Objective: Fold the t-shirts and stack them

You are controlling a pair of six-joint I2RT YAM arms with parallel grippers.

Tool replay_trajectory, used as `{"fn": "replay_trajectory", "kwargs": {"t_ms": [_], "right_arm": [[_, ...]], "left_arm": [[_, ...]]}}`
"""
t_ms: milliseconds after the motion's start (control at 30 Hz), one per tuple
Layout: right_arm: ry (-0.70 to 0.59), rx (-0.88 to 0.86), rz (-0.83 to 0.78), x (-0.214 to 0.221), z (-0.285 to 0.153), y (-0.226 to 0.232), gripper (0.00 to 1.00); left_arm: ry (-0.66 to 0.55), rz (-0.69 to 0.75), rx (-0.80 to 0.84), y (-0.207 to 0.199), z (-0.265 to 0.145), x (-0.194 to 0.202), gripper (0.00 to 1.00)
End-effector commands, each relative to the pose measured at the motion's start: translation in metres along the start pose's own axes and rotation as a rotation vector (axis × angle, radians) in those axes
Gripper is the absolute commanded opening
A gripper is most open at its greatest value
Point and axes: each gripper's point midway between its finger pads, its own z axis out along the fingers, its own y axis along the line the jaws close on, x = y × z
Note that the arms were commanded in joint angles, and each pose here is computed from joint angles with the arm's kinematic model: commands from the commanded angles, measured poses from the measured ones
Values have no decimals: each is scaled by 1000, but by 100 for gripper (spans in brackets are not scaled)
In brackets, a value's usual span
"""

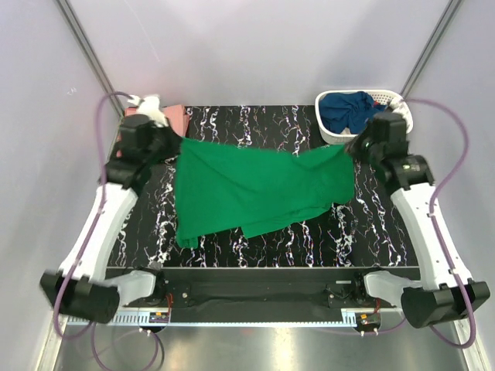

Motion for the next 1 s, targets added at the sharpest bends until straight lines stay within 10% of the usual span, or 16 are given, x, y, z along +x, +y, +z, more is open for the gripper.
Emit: {"fn": "replay_trajectory", "kwargs": {"t_ms": [0, 333, 967], "right_arm": [[-321, -57, 27, -107, -58, 36, 0], [-692, -366, 21, -228, -187, 118, 0], [-1028, -658, 75, -149, -464, 30, 0]], "left_arm": [[-309, -15, -74, 0, -72, -90, 0], [-789, -53, 15, -35, -226, -205, 0], [-910, -38, 455, -98, -412, -118, 0]]}}
